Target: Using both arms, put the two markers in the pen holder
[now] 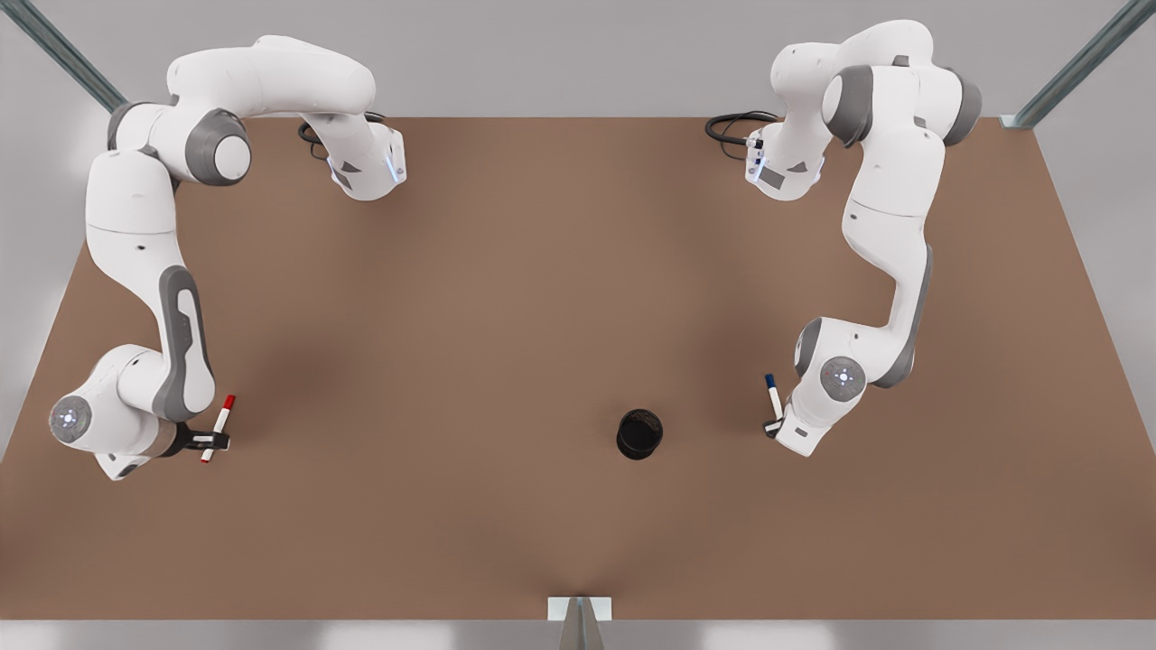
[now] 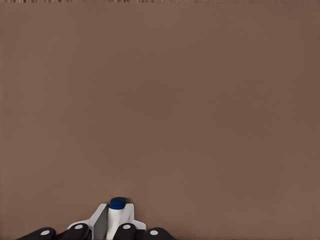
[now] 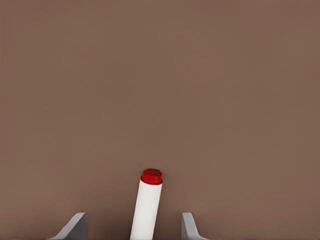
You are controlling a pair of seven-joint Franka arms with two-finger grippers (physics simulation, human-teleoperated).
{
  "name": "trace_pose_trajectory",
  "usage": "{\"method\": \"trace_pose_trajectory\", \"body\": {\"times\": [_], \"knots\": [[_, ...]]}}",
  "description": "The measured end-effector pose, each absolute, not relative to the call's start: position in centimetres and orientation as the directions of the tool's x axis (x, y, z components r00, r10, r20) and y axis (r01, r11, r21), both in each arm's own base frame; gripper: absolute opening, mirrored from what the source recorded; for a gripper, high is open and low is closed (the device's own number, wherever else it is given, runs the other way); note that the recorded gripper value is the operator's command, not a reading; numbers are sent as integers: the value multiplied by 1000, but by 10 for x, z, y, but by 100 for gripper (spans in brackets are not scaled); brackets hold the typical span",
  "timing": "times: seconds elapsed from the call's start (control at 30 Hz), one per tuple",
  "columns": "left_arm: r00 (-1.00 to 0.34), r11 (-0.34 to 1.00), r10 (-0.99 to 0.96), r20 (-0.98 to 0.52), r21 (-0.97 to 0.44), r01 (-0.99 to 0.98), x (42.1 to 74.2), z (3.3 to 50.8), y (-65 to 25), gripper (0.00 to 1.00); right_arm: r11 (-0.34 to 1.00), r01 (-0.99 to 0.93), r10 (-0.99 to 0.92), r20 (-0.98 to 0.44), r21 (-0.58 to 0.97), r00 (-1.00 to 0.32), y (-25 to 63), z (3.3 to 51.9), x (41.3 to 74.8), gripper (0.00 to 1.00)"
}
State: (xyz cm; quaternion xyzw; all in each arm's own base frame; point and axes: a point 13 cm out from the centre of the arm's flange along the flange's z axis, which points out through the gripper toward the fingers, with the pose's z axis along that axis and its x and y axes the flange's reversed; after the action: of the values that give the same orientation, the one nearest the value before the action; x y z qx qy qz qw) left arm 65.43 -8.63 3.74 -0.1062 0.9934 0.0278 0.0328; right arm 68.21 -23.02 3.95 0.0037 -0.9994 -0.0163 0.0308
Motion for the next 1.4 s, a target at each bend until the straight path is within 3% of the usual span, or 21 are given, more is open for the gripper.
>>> {"method": "trace_pose_trajectory", "body": {"times": [0.2, 0.27, 0.43, 0.5, 0.6, 0.67, 0.87, 0.97, 1.1, 1.27, 1.4], "knots": [[-973, 974, -220, -71, 48, -223, 654, 35, -87, 32, 999, -44, -46, 57, 30, -997, -231, 38, 683, 49], [-972, 972, -224, -75, 49, -228, 656, 36, -87, 21, 998, -55, -56, 57, 29, -997, -231, 38, 683, 42], [-965, 968, -241, -101, 46, -246, 681, 67, -93, 21, 997, -75, -77, 57, 30, -995, -231, 37, 683, 33], [-964, 968, -244, -106, 39, -249, 693, 91, -108, 21, 996, -82, -84, 56, 31, -995, -231, 38, 683, 26], [-963, 967, -250, -102, 22, -253, 714, 149, -146, 21, 995, -98, -99, 46, 36, -994, -227, 43, 687, 25], [-967, 968, -248, -66, 22, -250, 710, 176, -169, 21, 992, -122, -123, 20, 38, -992, -215, 62, 698, 25], [-969, 957, -247, -19, -159, -241, 701, 293, -249, 21, 975, -221, -221, -88, -2, -971, -149, 223, 736, 25], [-979, 947, -196, -52, -268, -175, 712, 306, -278, 21, 963, -266, -263, -99, 28, -960, -98, 268, 734, 25], [-963, 941, -47, -267, -334, 47, 742, 324, -318, 21, 949, -310, -304, -90, 58, -948, -38, 308, 723, 25], [-830, 915, 156, -536, -237, 326, 762, 323, -362, 21, 942, -328, -325, -54, 68, -944, 14, 335, 709, 22], [-726, 881, 247, -642, -162, 443, 761, 317, -376, 21, 948, -309, -308, -24, 78, -951, 33, 337, 701, 22]]}}
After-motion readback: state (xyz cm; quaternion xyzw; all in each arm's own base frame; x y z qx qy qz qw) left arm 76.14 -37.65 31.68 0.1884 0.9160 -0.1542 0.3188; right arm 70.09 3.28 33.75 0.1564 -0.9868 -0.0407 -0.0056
